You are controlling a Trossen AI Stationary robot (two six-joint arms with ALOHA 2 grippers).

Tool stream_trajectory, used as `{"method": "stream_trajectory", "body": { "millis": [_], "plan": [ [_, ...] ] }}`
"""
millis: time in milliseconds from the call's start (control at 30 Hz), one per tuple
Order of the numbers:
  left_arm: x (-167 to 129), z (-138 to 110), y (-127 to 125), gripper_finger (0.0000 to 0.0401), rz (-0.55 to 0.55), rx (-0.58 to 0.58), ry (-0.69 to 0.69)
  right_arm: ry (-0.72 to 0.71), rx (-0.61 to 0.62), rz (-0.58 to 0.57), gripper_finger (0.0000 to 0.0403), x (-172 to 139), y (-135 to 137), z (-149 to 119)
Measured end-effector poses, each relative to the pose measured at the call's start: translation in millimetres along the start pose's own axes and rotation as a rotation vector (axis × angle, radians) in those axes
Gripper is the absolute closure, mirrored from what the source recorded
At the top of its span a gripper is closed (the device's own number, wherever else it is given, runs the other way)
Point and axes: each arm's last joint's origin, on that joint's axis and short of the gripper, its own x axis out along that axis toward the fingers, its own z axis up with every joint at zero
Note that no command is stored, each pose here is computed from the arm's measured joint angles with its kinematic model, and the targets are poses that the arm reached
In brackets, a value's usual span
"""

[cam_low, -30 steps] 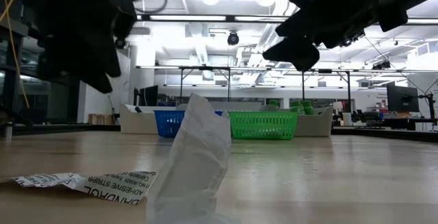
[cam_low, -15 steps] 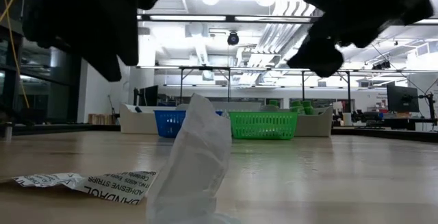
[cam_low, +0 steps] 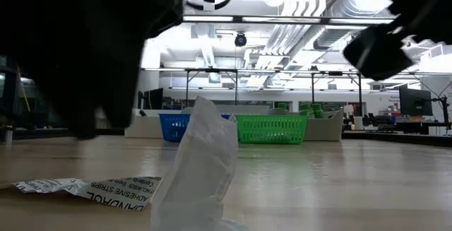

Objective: Pick & Place Travel size toiletries
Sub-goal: Put the white bandage pad into the blue basket

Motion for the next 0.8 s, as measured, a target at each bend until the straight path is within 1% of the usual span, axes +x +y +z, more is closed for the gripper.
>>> {"method": "stream_trajectory", "body": {
  "millis": [100,267,367,533,667,800],
  "plan": [
    [3.4,-9.1,1.9,0.0266,0.016,-0.055,0.022,0.015,-0.010,0.028,0.0147,-1.1,8.8,-4.8],
    [2.1,-17.1,4.0,0.0266,0.022,-0.111,0.007,0.024,-0.036,0.051,0.0147,-3.0,19.6,-10.6],
    [2.1,-16.7,4.7,0.0266,0.030,-0.144,0.007,0.028,-0.049,0.048,0.0147,-4.0,23.7,-13.7],
    [13.9,-15.0,7.2,0.0266,0.070,-0.157,-0.004,0.044,-0.063,0.061,0.0147,-5.1,28.4,-17.6],
    [22.1,-15.9,9.4,0.0266,0.106,-0.183,0.019,0.054,-0.072,0.071,0.0147,-6.0,31.6,-20.0],
    [25.0,-17.3,9.2,0.0266,0.114,-0.200,0.041,0.059,-0.077,0.077,0.0147,-6.6,33.6,-21.5]
  ]
}}
